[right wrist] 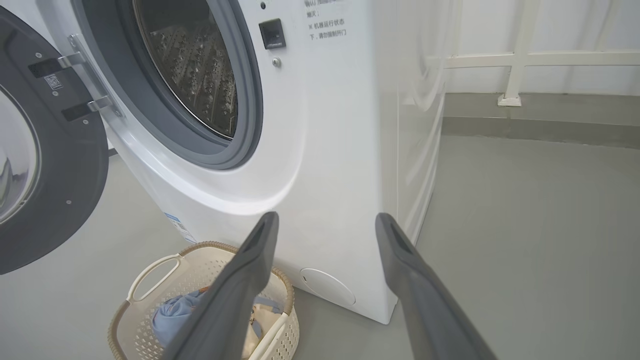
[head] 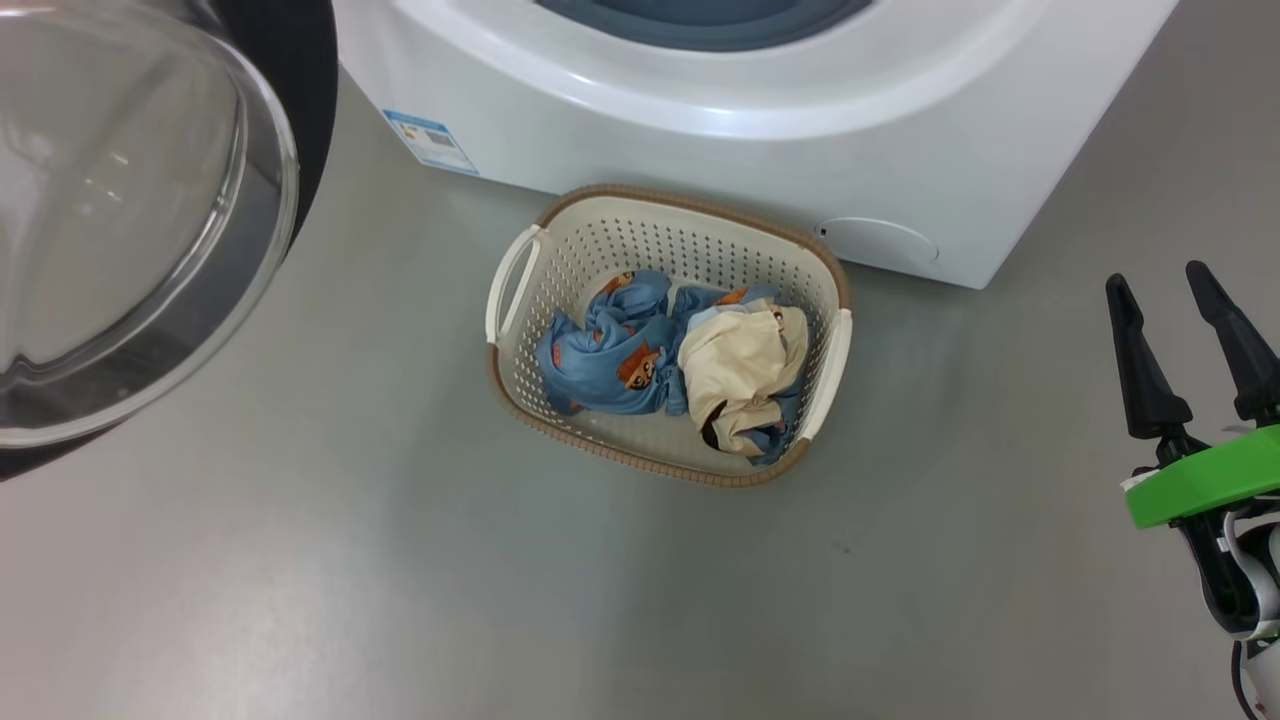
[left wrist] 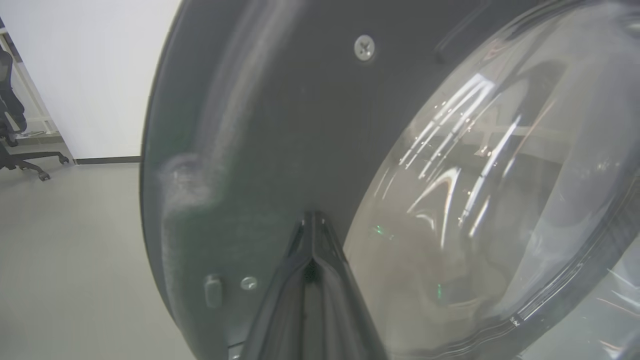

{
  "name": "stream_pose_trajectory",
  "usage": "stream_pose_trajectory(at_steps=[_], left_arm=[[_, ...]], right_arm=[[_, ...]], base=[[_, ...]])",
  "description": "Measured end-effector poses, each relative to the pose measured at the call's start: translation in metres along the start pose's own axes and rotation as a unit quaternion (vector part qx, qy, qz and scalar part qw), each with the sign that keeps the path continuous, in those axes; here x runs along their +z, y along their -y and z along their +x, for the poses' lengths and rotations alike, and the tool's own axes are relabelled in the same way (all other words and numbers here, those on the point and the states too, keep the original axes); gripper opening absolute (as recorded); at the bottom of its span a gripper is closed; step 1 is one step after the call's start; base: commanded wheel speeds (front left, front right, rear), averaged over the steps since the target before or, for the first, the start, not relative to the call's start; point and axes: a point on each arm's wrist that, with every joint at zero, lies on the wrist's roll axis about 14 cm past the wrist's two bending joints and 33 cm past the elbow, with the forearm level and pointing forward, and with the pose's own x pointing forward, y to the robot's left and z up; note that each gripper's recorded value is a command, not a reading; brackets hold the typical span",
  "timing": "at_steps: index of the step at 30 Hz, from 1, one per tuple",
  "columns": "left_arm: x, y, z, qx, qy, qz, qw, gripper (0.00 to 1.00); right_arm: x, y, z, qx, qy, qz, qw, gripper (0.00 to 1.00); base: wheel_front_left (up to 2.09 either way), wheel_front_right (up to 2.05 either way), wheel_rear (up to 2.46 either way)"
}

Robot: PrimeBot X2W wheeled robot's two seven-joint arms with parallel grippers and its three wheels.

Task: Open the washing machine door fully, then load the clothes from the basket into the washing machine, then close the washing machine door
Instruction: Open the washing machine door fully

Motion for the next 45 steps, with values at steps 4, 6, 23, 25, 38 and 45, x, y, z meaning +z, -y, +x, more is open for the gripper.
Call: stream_pose_trajectory(at_steps=[4,6,23,25,38,45], left_arm=[[0.007,0.003,-0.003,-0.017,0.009,-0.011,1.0,0.0],[0.011,0.005,-0.006,-0.026,0.016,-0.018,0.999,0.0],[-0.001,0.05,-0.083,-0.159,0.028,-0.05,0.986,1.0],[-0.001,0.057,-0.091,-0.175,0.029,-0.053,0.983,1.0],[-0.021,0.143,-0.145,-0.317,0.008,-0.051,0.947,1.0],[-0.023,0.185,-0.167,-0.375,0.004,-0.059,0.925,1.0]], right_arm=[[0.011,-0.004,-0.004,-0.001,0.01,-0.001,1.0,1.0],[0.015,-0.008,-0.007,-0.001,0.014,0.0,1.0,1.0],[0.042,-0.029,-0.056,-0.015,0.036,0.003,0.999,1.0],[0.046,-0.028,-0.063,-0.02,0.04,0.001,0.999,1.0],[0.062,-0.002,-0.109,-0.08,0.066,0.003,0.995,1.0],[0.071,0.016,-0.134,-0.116,0.08,-0.001,0.99,1.0]], base=[[0.0,0.0,0.0],[0.0,0.0,0.0],[0.0,0.0,0.0],[0.0,0.0,0.0],[0.0,0.0,0.0],[0.0,0.0,0.0]])
